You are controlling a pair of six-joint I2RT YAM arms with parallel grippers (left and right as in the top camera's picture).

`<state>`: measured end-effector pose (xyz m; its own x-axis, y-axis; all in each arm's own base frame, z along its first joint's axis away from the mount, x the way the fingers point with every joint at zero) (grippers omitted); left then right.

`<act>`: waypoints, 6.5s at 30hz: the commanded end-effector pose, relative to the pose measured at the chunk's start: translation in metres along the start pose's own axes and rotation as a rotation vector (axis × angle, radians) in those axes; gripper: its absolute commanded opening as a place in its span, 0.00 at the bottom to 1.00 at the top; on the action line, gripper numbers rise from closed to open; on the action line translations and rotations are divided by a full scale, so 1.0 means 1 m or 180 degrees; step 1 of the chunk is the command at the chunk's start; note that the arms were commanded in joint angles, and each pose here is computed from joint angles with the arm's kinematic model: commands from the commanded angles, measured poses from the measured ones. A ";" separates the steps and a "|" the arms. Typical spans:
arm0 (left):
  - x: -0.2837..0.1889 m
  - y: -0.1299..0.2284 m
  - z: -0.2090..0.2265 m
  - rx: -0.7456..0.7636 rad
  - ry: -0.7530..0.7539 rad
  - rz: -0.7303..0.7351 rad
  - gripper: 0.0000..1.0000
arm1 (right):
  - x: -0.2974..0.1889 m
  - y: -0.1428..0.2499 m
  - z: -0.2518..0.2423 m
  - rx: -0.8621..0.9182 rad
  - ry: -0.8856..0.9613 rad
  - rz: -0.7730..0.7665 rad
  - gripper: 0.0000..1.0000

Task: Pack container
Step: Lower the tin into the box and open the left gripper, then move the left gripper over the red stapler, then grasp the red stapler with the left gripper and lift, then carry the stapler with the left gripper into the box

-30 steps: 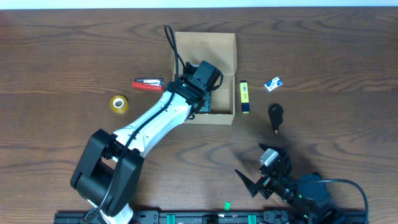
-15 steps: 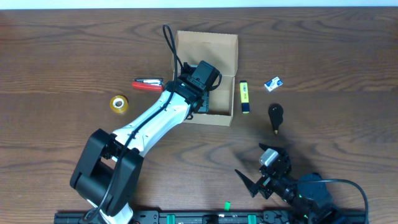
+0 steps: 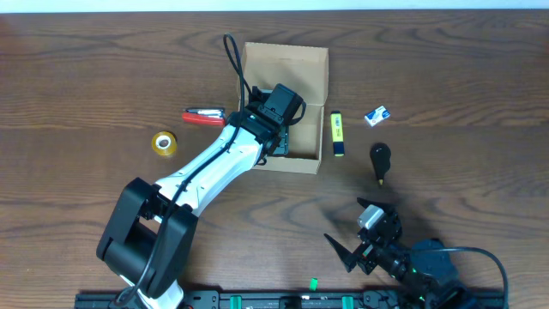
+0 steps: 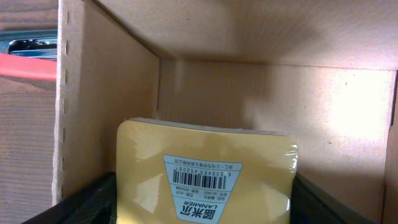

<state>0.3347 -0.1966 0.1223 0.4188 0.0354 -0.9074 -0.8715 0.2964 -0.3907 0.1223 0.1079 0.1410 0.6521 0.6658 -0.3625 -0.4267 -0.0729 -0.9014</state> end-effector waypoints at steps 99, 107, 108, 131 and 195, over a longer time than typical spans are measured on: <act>0.045 -0.075 0.190 -0.4034 -0.0145 0.0960 0.96 | 0.000 0.001 0.002 0.0028 -0.0038 0.0004 0.99; 0.089 -0.052 0.179 -0.4047 -0.0177 0.1452 0.96 | 0.000 0.001 0.002 0.0028 -0.0038 0.0004 0.99; 0.090 -0.051 0.178 -0.4012 -0.0232 0.1440 0.96 | 0.000 0.001 0.002 0.0028 -0.0038 0.0004 0.99; 0.112 -0.044 0.150 -0.3956 -0.0444 0.1479 0.98 | 0.000 0.001 0.002 0.0028 -0.0038 0.0004 0.99; -0.114 -0.116 0.149 0.0266 0.0176 -0.0553 0.06 | 0.000 0.001 0.002 0.0028 -0.0038 0.0004 0.99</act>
<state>0.4383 -0.0760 0.2727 0.5122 -0.0103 -0.8588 -0.8578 0.0435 -0.5121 0.1223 0.1079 0.1408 0.6520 0.6658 -0.3629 -0.4270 -0.0731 -0.9013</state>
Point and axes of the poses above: each gripper's point midway between its finger pads, its own x axis out along the fingers, its own z axis along the line the jaws close on, y = z × x, the point moved 6 cm from there along -x, back along the fingers, and after that the axes turned 14 degrees about x, right-handed, at the moved point
